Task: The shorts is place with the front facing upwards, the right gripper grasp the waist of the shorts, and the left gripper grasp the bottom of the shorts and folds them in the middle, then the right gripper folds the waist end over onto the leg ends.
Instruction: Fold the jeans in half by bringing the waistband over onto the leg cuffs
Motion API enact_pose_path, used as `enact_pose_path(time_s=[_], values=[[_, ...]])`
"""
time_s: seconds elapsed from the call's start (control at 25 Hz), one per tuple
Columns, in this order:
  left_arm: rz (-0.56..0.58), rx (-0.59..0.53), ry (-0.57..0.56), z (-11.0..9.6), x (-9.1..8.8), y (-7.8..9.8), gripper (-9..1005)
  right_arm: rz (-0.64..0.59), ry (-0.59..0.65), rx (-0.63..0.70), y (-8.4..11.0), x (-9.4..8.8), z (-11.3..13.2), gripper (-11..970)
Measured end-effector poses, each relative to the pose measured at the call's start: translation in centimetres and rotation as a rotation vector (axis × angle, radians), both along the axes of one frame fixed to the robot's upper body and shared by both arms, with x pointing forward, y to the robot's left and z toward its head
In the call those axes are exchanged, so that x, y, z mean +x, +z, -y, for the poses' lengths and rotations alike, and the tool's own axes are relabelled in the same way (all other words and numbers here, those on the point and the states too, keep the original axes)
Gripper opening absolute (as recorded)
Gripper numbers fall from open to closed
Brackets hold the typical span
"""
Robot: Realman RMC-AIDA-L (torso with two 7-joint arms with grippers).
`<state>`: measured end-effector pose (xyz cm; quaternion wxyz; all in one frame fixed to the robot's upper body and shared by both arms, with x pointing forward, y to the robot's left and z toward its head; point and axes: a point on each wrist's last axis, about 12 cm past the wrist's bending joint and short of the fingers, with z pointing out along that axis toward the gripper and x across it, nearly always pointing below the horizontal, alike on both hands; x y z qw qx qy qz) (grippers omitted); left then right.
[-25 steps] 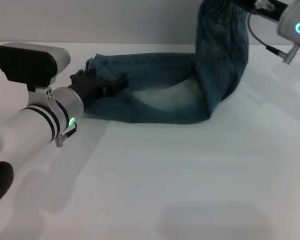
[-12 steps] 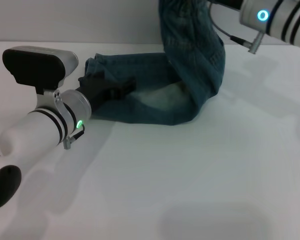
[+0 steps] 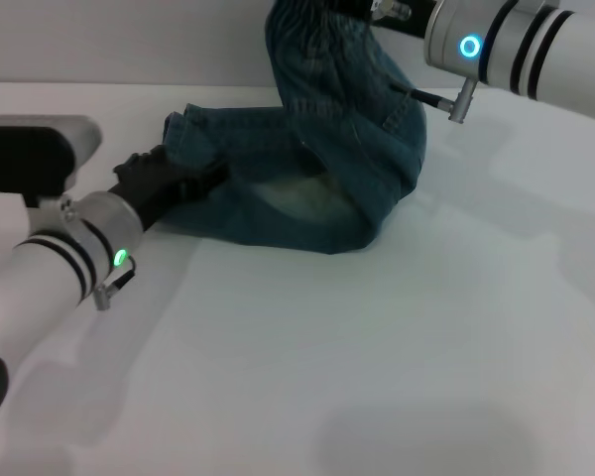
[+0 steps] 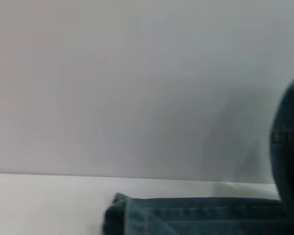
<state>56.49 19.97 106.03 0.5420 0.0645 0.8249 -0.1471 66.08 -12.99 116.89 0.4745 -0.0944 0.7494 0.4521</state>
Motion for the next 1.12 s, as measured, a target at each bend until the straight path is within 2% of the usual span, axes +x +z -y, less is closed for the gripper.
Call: enact_pose_path(time_s=[0.12, 0.32, 0.52, 0.76, 1.0, 1.04, 1.12], values=[[-0.002, -0.011, 0.035, -1.0, -0.3, -0.2, 861, -0.008, 0.009, 0.001, -0.2, -0.2, -0.3, 2], [-0.005, -0.019, 0.054, -1.5, -0.7, -0.3, 861, -0.003, 0.016, -0.001, 0.0, -0.1, -0.7, 2], [0.023, -0.055, 0.116, -3.0, -1.8, -0.2, 861, 0.003, 0.030, -0.016, 0.3, 0.0, -1.5, 2], [0.048, -0.063, 0.126, -3.3, -2.0, -0.1, 861, 0.001, 0.020, -0.032, 0.0, 0.1, -1.4, 2], [0.040, -0.049, 0.027, -0.6, -1.3, -0.2, 861, -0.008, 0.014, -0.045, -0.5, 0.1, -1.1, 3], [0.028, -0.054, -0.030, 1.2, -0.8, -0.4, 861, -0.009, 0.012, -0.045, -0.5, 0.1, -1.1, 3], [0.017, -0.058, -0.053, 1.9, -0.7, -0.5, 861, -0.007, 0.008, -0.042, -0.4, 0.2, -0.9, 3]])
